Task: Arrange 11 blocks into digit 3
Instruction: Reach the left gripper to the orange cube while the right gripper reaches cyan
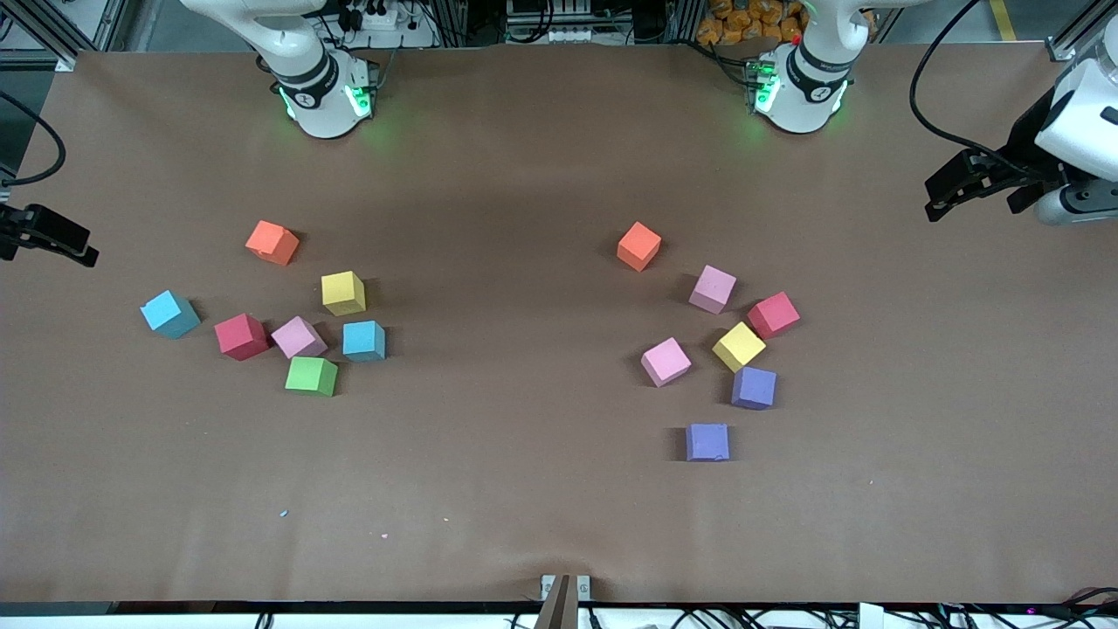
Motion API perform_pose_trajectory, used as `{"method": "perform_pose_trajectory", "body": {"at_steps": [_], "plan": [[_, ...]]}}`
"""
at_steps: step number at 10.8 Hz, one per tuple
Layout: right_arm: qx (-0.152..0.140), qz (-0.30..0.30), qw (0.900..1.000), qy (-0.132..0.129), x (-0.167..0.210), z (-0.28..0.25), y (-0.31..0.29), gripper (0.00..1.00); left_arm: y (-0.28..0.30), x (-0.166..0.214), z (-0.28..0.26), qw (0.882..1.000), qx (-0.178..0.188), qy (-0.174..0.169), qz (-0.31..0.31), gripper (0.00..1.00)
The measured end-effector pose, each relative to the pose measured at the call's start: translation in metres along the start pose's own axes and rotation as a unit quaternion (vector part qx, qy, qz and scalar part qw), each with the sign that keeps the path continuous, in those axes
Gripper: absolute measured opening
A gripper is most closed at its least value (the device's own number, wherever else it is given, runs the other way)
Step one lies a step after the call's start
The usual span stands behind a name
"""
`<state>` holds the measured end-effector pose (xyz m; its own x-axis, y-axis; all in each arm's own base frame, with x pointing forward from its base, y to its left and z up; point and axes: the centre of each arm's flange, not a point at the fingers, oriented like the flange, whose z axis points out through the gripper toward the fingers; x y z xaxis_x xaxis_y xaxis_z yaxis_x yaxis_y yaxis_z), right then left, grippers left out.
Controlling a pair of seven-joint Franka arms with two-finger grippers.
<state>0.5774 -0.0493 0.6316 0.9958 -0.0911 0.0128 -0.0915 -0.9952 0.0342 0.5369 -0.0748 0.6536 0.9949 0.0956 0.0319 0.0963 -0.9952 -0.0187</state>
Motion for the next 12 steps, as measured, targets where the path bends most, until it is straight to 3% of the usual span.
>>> {"method": "perform_pose_trajectory", "body": {"at_steps": [5,8,12], "plan": [[0.018,0.002,1.0,0.0,0.0,0.0,-0.002,1.0,0.013,0.007,0.016,0.999,-0.036,-0.013,0.027,1.0],[0.02,0.002,1.0,-0.001,0.0,0.001,-0.002,1.0,0.094,0.0,0.077,0.998,-0.04,-0.026,0.044,1.0],[0.021,-0.021,0.999,-0.017,0.004,0.015,-0.028,1.0,0.177,-0.026,0.166,0.999,-0.039,-0.034,-0.004,1.0]]}}
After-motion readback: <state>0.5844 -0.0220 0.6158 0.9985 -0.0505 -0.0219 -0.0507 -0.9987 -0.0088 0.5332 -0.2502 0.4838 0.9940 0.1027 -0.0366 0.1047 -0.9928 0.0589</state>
